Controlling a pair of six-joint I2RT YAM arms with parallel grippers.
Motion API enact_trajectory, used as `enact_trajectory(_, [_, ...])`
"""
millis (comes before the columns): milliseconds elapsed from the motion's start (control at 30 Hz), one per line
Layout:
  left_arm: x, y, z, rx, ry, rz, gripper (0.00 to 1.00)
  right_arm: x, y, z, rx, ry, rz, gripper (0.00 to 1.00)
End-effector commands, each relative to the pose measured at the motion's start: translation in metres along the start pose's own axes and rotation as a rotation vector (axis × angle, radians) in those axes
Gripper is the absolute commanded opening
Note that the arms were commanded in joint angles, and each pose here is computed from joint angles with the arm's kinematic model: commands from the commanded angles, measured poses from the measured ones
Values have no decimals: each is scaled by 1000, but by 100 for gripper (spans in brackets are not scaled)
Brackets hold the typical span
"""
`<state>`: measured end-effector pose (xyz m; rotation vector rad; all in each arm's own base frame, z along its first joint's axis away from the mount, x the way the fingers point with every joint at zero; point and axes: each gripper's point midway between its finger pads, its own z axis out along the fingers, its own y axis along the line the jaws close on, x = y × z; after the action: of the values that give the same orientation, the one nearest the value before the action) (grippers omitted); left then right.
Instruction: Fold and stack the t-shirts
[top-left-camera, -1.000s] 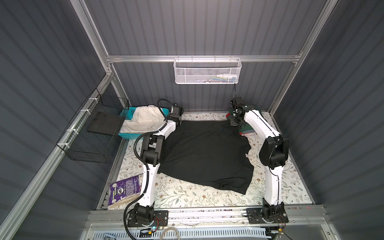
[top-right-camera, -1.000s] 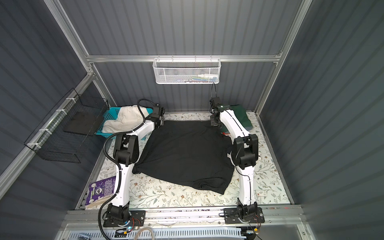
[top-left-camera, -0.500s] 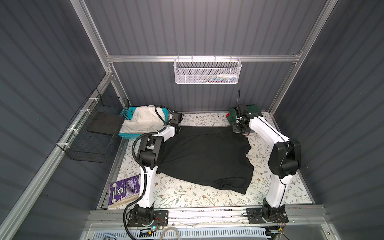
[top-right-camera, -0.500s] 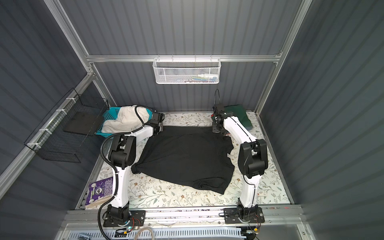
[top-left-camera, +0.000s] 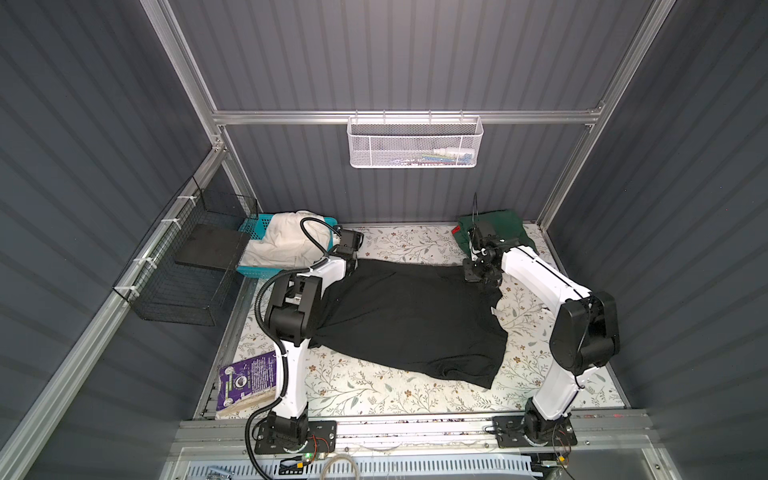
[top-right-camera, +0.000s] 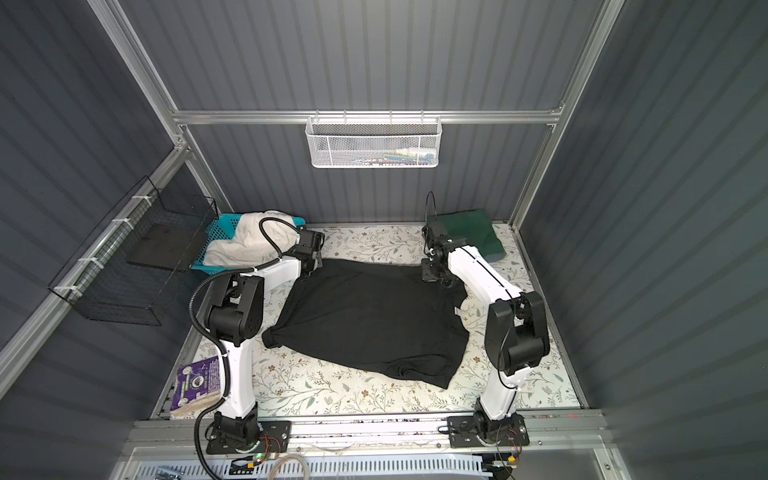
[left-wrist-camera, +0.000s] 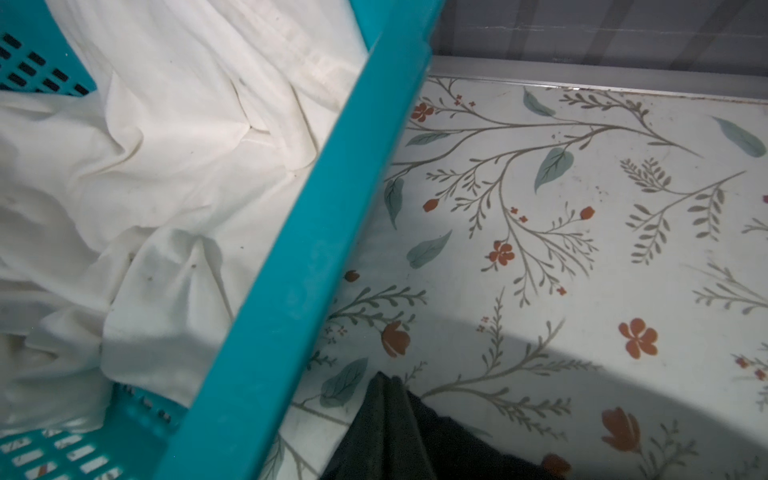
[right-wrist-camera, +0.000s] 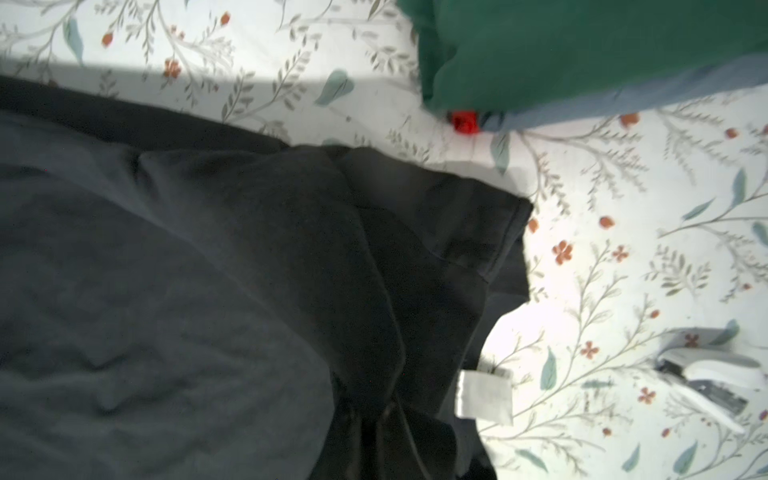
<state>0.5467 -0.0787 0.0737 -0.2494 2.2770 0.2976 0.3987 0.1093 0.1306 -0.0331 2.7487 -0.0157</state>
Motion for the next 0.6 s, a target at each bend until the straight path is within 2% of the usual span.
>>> enact_trajectory(0, [0,17,-7,-36,-6,-60,0,21,-2,-6,-9,43,25,0])
enact_trajectory(233, [21,26,-12,-49,28,-88,0,47,-8,-20,-16,55,57,0])
enact_trajectory(433, [10,26,-16,-48,7,-95,0,52,-6,-27,-43,45,68,0])
enact_trajectory(567, [7,38,-24,-92,-9,-102,0,62,-6,-26,-49,65,83,0])
